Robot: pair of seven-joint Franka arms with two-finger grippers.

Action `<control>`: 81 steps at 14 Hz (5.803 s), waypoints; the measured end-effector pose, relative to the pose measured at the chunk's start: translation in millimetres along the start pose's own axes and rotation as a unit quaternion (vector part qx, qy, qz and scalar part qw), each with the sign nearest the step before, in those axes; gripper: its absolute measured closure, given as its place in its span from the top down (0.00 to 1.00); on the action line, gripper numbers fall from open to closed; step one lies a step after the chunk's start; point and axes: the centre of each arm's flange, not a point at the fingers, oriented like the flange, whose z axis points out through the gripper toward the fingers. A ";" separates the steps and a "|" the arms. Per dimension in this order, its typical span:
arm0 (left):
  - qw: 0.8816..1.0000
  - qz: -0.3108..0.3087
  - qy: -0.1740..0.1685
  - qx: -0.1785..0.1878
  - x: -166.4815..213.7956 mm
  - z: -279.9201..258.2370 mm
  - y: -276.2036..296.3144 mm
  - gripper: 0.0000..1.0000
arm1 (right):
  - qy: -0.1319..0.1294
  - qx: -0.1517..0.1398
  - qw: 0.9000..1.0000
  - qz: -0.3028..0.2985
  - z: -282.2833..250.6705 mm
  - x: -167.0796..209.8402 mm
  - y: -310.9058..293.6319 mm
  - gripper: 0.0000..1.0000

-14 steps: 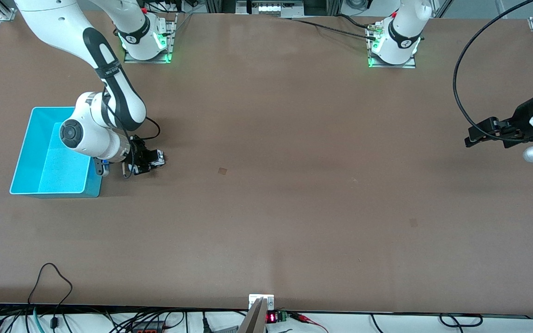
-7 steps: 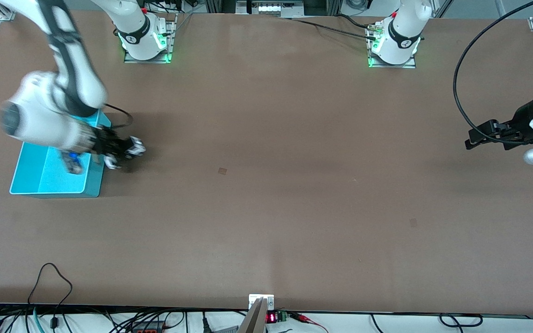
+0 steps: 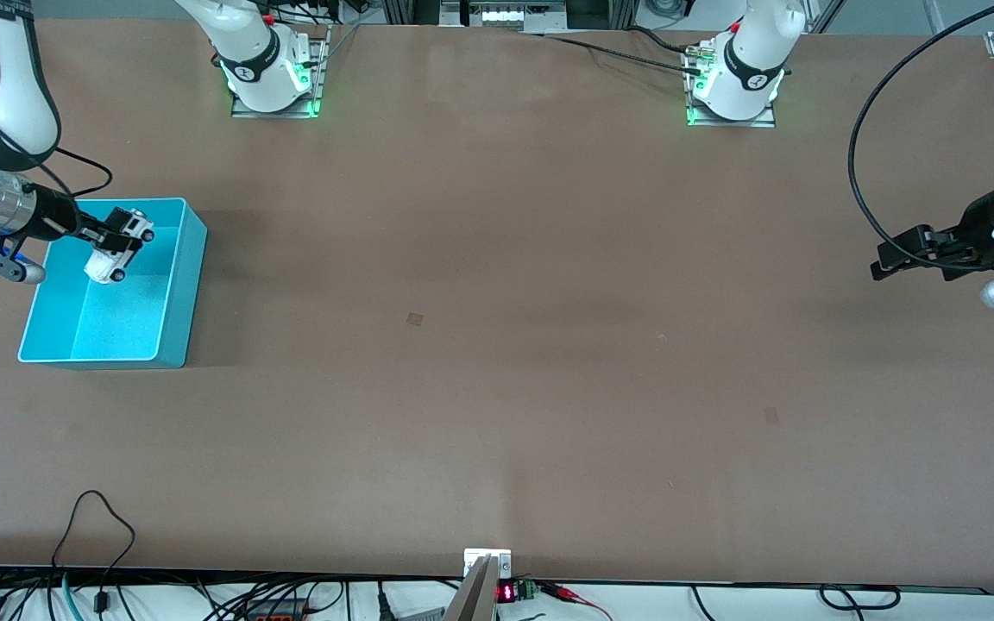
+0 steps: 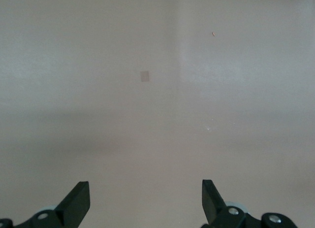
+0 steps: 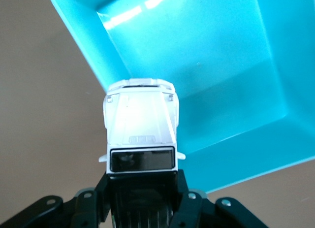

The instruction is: Wind and store white jeep toy

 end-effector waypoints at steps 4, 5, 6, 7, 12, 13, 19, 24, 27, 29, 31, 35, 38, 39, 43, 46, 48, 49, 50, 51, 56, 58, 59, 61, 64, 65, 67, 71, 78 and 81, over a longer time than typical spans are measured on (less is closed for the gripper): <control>1.000 -0.006 0.000 -0.005 0.4 0.0 -9.4 1.00 | 0.007 -0.062 0.994 -0.094 22.6 15.1 11.6 0.52; 1.000 -0.006 -0.001 -0.007 0.5 0.0 -10.6 1.00 | 0.008 -0.064 0.992 -0.110 31.1 20.2 12.4 0.52; 1.000 -0.006 -0.001 -0.007 0.4 0.0 -10.4 1.00 | 0.011 -0.066 0.990 -0.123 40.1 25.7 13.9 0.52; 1.000 -0.005 -0.001 -0.008 0.4 0.1 -9.5 1.00 | 0.013 -0.069 0.988 -0.137 49.8 31.3 15.5 0.52; 1.000 -0.006 -0.001 -0.007 0.4 0.3 -9.4 1.00 | -0.003 -0.074 0.984 -0.164 96.3 46.4 22.6 0.52; 1.000 -0.004 -0.001 -0.007 0.3 0.5 -6.6 1.00 | -0.006 -0.074 0.983 -0.166 101.7 47.4 21.7 0.52; 1.000 -0.001 0.002 -0.006 -3.7 -6.6 -2.3 1.00 | 0.007 -0.081 0.979 -0.185 142.7 61.2 17.4 0.52; 1.000 -0.003 0.002 -0.005 -4.0 -7.0 -5.0 1.00 | 0.022 -0.084 0.978 -0.190 157.0 70.3 19.9 0.52; 1.000 -0.005 0.002 -0.005 -4.0 -7.2 -7.5 1.00 | 0.021 -0.083 0.979 -0.188 157.7 70.6 23.3 0.52; 1.000 -0.005 0.002 -0.005 -3.9 -7.2 -7.8 1.00 | 0.021 -0.083 0.979 -0.187 157.6 70.7 24.2 0.52; 1.000 -0.004 0.002 -0.005 -4.0 -7.3 -7.3 1.00 | 0.025 -0.083 0.979 -0.186 155.8 71.8 25.1 0.68; 1.000 -0.003 0.006 -0.005 -4.2 -11.1 -6.0 1.00 | 0.048 -0.087 0.978 -0.186 120.3 71.7 22.4 1.00; 1.000 -0.002 0.017 -0.005 -4.5 -21.8 -5.2 1.00 | 0.067 -0.093 0.976 -0.184 64.2 60.5 17.2 1.00; 1.000 -0.002 0.018 -0.005 -4.5 -22.2 -5.2 1.00 | 0.074 -0.095 0.976 -0.183 45.3 54.9 16.7 1.00; 1.000 -0.002 0.010 -0.005 -5.9 -20.5 -5.2 1.00 | 0.079 -0.086 0.979 -0.166 -22.3 31.6 13.8 1.00; 1.000 -0.002 -0.001 -0.005 -8.3 -18.5 -5.2 1.00 | 0.078 -0.074 0.981 -0.160 -71.3 18.4 3.8 1.00; 1.000 -0.003 -0.002 -0.005 -8.5 -18.3 -5.6 1.00 | 0.084 -0.073 0.979 -0.168 -104.5 3.8 -11.6 1.00; 1.000 -0.003 -0.003 -0.005 -8.6 -18.3 -6.1 1.00 | 0.085 -0.068 0.979 -0.171 -120.9 -4.2 -19.3 1.00; 1.000 -0.003 -0.003 -0.005 -8.6 -18.4 -6.3 1.00 | 0.086 -0.058 0.980 -0.172 -138.2 -11.4 -25.4 1.00; 1.000 -0.003 -0.003 -0.005 -8.6 -18.4 -6.4 1.00 | 0.089 -0.047 0.980 -0.170 -156.7 -17.0 -28.7 1.00; 1.000 -0.003 -0.003 -0.005 -8.8 -18.6 -6.0 1.00 | 0.097 -0.035 0.980 -0.168 -202.1 -27.4 -31.4 1.00; 1.000 -0.003 -0.003 -0.005 -8.8 -18.6 -5.8 1.00 | 0.082 -0.035 0.981 -0.173 -210.9 -34.0 -36.5 1.00; 1.000 -0.003 -0.003 -0.005 -8.8 -18.6 -5.8 1.00 | 0.078 -0.035 0.981 -0.175 -215.1 -35.4 -40.0 1.00; 1.000 -0.003 -0.003 -0.005 -8.8 -18.6 -5.6 1.00 | 0.079 -0.037 0.977 -0.192 -219.2 -34.8 -59.5 1.00; 1.000 -0.003 -0.003 -0.005 -8.9 -18.6 -5.5 1.00 | 0.073 -0.042 0.975 -0.207 -214.2 -30.3 -96.4 1.00; 1.000 -0.003 -0.003 -0.004 -8.9 -18.6 -5.7 1.00 | 0.071 -0.043 0.975 -0.208 -212.1 -27.7 -99.3 1.00; 1.000 -0.002 -0.003 0.002 -8.9 -18.5 -7.0 1.00 | 0.067 -0.043 0.976 -0.204 -208.2 -22.3 -96.5 1.00; 1.000 -0.002 -0.003 0.003 -9.0 -18.5 -7.1 1.00 | 0.067 -0.043 0.976 -0.203 -211.1 -21.4 -96.2 1.00; 1.000 -0.002 -0.003 0.003 -8.9 -18.7 -7.1 1.00 | 0.065 -0.044 0.975 -0.207 -213.0 -23.3 -100.9 1.00; 1.000 -0.002 -0.003 0.003 -8.9 -19.1 -6.6 1.00 | 0.064 -0.044 0.975 -0.207 -212.8 -23.4 -101.2 1.00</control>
